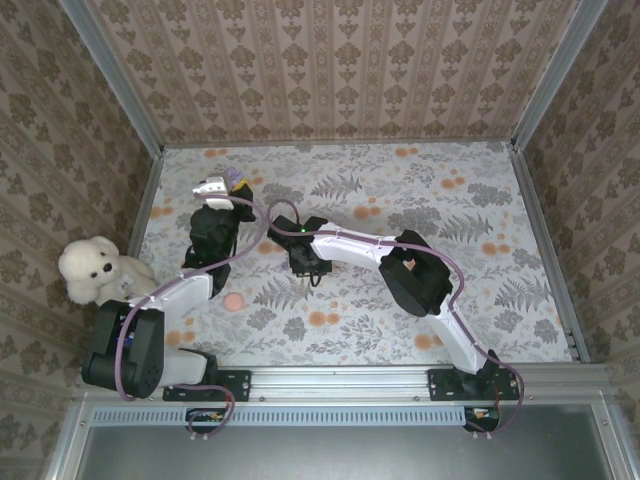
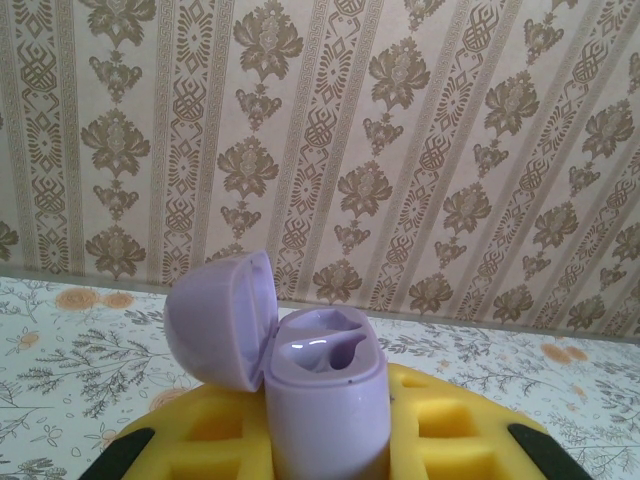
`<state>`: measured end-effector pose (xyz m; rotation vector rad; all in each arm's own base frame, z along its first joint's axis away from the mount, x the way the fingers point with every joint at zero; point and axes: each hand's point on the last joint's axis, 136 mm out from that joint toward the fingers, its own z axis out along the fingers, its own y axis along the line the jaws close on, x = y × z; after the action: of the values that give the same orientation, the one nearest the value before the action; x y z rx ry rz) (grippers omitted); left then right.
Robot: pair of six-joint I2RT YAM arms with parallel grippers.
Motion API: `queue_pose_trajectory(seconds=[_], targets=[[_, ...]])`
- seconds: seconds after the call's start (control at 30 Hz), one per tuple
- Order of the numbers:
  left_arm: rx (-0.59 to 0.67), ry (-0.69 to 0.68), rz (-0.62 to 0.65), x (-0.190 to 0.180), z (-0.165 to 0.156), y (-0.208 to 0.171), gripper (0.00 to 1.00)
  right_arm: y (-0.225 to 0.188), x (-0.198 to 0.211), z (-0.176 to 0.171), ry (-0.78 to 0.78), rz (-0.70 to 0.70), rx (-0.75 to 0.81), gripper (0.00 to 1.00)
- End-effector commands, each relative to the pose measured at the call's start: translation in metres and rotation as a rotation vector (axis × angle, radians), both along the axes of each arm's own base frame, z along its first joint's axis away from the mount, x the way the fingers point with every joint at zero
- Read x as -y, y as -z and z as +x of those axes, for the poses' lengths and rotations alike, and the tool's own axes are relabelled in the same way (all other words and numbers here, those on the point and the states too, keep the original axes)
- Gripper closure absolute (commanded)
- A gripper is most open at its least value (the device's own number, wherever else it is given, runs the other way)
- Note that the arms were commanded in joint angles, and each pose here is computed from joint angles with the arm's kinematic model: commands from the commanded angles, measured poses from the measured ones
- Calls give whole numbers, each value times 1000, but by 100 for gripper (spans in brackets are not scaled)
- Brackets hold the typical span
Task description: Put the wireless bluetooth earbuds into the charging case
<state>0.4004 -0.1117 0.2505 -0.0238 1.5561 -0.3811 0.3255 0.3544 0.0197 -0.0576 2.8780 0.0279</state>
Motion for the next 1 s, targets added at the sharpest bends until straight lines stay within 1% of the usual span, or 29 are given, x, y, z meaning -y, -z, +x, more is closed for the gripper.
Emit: queue_pose_trajectory(seconds=[0.0, 0.27, 0.53, 0.77, 0.97], targets=[[52, -13, -33, -6, -3, -16, 100, 4, 4, -2, -10, -40, -2, 74], [43, 1, -42, -3, -2, -14, 100, -5, 6, -4, -10, -15, 16, 81], [49, 43, -38, 4, -3, -14, 100, -31, 11, 0, 6, 49, 92, 83], [54, 101, -40, 15, -4, -14, 100, -63, 17, 8, 33, 133, 171, 83], [94, 201, -44, 31, -8, -18, 100, -105, 33, 20, 62, 213, 276, 83]])
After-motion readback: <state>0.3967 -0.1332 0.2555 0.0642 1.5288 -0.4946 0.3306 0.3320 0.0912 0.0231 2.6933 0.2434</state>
